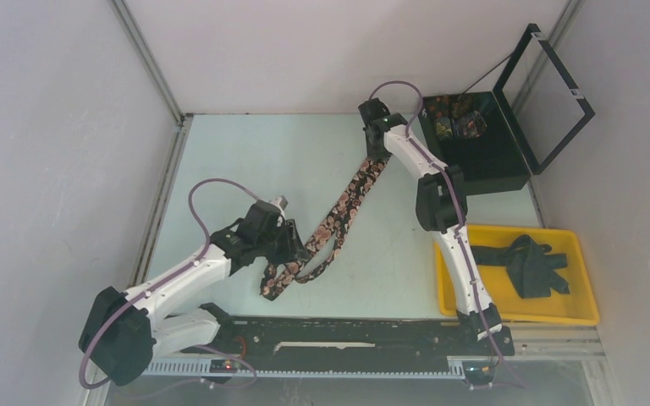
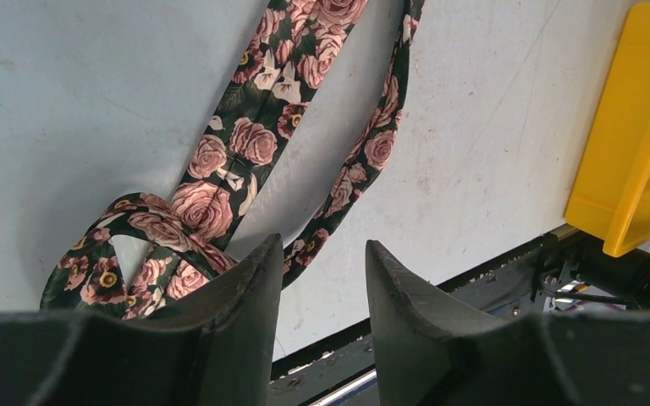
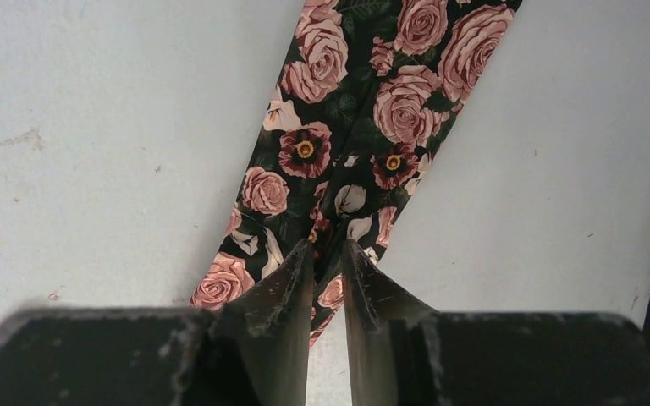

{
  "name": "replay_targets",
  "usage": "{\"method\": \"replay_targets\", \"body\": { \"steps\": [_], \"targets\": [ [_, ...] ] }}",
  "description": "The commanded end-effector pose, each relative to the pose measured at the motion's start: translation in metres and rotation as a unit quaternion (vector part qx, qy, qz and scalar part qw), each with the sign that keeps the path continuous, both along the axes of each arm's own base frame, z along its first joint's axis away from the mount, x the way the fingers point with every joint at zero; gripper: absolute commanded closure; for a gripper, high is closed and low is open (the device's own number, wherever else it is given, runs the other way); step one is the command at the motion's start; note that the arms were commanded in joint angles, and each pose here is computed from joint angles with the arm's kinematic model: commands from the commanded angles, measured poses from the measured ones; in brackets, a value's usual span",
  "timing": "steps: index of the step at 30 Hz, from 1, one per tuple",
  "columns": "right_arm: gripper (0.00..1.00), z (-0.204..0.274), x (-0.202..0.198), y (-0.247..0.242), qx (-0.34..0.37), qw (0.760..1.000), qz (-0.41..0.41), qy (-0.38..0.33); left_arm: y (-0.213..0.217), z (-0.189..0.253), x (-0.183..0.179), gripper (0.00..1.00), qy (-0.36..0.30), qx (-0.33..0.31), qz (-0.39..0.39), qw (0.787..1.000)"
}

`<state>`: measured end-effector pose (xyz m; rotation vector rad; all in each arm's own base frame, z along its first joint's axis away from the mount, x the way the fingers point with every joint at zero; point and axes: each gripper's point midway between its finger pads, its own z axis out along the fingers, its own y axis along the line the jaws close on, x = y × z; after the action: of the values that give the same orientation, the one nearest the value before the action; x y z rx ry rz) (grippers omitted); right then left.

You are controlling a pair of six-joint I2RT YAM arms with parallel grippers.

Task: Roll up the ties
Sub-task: Flatten out the tie at the center of the board.

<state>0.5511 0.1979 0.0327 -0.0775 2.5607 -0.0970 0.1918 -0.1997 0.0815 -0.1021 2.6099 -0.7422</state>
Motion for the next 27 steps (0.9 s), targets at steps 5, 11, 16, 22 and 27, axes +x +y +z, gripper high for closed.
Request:
{"method": "replay_targets", "body": {
  "steps": [5,11,16,22,27],
  "targets": [
    [1.00,0.007,0.005,0.004,0.003,1.000,-0.004,-0.013,0.002,0.000,0.000,0.54,-0.006,-0.004,0.007,1.000],
    [1.00,0.014,0.007,0.001,-0.005,1.000,-0.006,-0.023,0.001,0.002,0.001,0.54,-0.008,-0.005,0.007,1.000],
    [1.00,0.045,0.015,-0.006,-0.008,0.998,-0.019,-0.057,0.002,0.004,0.000,0.54,-0.012,-0.008,0.007,1.000],
    [1.00,0.072,0.028,-0.012,-0.003,0.995,-0.029,-0.095,0.003,0.006,-0.001,0.54,-0.014,-0.008,0.008,1.000],
    [1.00,0.085,0.042,-0.014,0.001,0.992,-0.036,-0.122,0.003,0.006,-0.002,0.54,-0.011,-0.008,0.004,1.000]
  ]
}}
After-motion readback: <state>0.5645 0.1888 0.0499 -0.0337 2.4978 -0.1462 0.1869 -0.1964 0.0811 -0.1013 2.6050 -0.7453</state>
